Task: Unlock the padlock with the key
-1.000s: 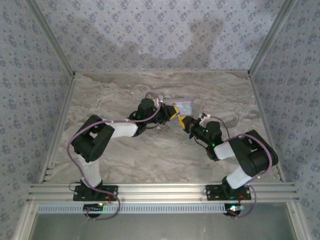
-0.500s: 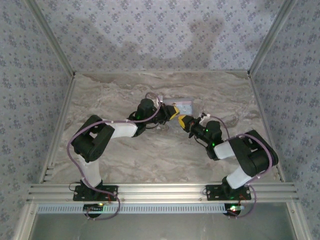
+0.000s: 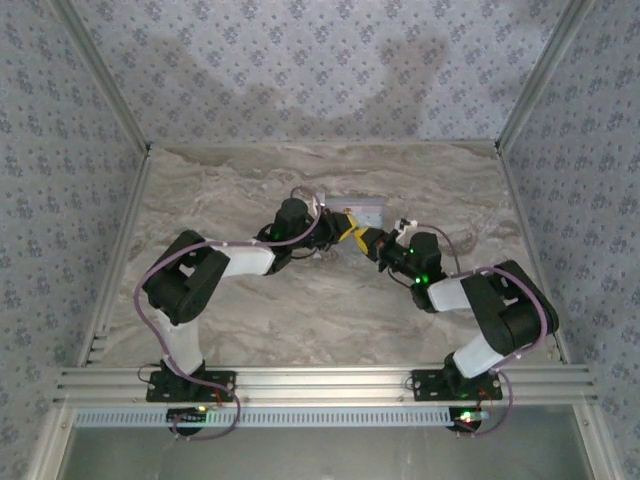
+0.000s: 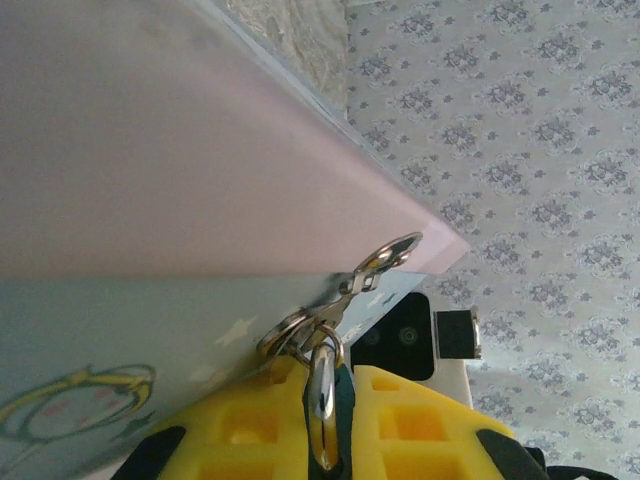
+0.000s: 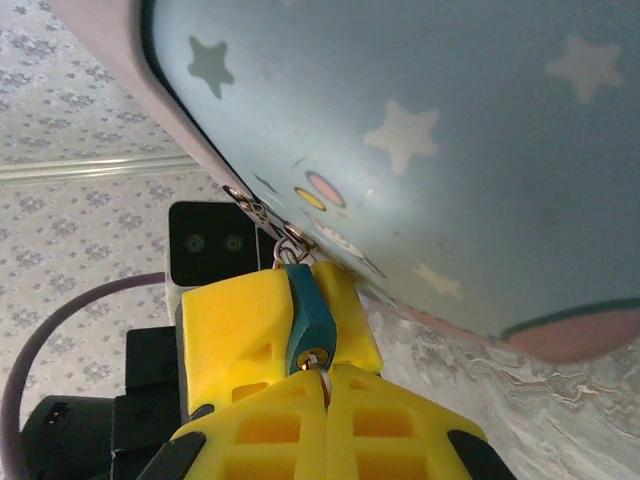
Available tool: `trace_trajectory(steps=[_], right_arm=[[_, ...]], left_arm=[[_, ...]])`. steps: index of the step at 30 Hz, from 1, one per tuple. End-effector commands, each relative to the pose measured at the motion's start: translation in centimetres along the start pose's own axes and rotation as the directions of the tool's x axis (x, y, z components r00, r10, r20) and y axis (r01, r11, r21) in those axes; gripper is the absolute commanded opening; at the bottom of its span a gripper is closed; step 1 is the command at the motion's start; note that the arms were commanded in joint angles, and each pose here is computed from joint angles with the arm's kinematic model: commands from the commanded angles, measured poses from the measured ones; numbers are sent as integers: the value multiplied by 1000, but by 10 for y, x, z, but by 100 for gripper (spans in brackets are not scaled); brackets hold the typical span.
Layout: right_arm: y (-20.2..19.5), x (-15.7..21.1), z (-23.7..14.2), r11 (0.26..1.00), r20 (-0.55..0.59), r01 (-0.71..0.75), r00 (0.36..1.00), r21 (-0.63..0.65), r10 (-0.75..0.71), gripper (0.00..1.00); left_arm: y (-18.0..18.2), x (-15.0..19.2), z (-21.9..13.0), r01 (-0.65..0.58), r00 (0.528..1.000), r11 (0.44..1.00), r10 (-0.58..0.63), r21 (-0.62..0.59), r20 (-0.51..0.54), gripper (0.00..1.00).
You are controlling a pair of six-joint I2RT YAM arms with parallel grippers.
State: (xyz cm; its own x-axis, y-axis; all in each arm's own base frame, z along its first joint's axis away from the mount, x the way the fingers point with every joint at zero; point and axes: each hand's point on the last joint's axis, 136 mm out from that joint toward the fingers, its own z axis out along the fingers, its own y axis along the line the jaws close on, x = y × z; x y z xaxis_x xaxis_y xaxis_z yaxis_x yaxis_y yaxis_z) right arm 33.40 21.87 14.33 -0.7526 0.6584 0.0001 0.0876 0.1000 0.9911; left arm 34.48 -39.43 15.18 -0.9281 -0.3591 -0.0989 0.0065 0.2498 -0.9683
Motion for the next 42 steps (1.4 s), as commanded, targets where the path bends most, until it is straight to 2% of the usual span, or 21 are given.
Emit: trace_trajectory(steps=[1,5,13,20,24,30,35,42], right_arm=[[23,-13,7,996,46,83,996,-31,-81,0],[35,-13,11,994,25,52,998,-94,-49,0],[36,-15,10,996,32,79,997,-51,-77,0],[19,-11,8,999,15,53,999,-11,-53,0],[1,-5,1,998,-6,49,999,42,-48,0],[-39,7,-23,990,-32,30,999,140,-26,15],[-62,15,-49,969,-54,55,998,240,-43,35],[-66,23,-92,894,-106,215,976,393,-189,46]], left_arm=[[-44,91,0,-52,950,987,96,152,-297,0],[-46,97,1,-49,948,985,98,164,-303,0],[-51,106,0,-52,942,984,105,171,-320,0],[-50,116,1,-50,936,984,105,168,-337,0],[-33,106,-1,-68,950,992,98,107,-295,0],[-14,78,-6,-103,969,994,108,36,-221,0],[-3,63,-7,-106,977,994,104,-1,-187,0],[4,59,-5,-107,980,994,100,-27,-173,0]])
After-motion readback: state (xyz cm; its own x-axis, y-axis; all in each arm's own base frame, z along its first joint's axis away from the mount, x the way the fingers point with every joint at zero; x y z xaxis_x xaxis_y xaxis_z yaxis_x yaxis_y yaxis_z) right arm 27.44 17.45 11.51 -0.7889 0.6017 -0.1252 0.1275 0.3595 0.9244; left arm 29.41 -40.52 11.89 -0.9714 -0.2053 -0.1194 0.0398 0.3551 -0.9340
